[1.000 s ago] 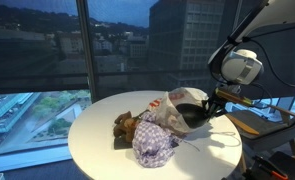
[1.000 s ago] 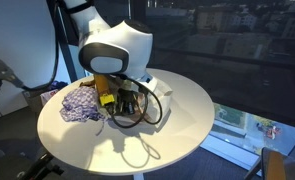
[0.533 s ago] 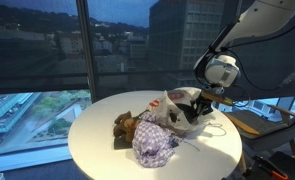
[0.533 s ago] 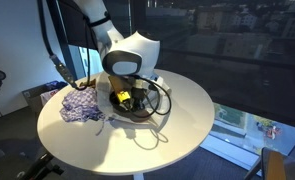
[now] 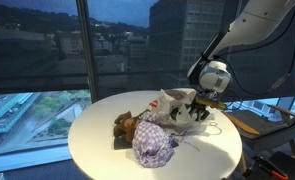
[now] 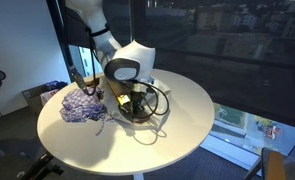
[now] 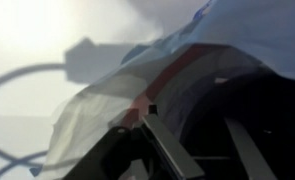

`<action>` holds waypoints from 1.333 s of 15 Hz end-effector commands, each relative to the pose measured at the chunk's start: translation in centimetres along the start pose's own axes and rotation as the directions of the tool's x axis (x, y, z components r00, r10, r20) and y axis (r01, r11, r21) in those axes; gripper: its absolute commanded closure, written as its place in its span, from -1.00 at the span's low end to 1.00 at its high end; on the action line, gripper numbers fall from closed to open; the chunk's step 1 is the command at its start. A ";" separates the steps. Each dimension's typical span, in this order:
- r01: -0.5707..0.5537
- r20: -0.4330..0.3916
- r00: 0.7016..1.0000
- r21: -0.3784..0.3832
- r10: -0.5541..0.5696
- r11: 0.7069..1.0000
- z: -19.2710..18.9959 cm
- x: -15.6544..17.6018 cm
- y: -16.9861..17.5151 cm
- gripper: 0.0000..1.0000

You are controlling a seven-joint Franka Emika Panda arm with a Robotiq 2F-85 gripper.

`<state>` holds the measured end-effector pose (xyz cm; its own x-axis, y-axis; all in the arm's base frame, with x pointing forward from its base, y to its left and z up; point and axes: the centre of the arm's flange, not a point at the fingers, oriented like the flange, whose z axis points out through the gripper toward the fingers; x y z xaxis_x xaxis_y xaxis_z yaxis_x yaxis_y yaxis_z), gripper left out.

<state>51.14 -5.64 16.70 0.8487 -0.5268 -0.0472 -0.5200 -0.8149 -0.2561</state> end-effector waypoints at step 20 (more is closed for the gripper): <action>0.375 -0.063 0.926 0.022 -0.373 0.927 -6.2 -19.9 -13.7 -1.00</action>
<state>38.81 11.48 30.06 0.9551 -0.2723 0.1168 -0.2227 -0.9199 -0.3228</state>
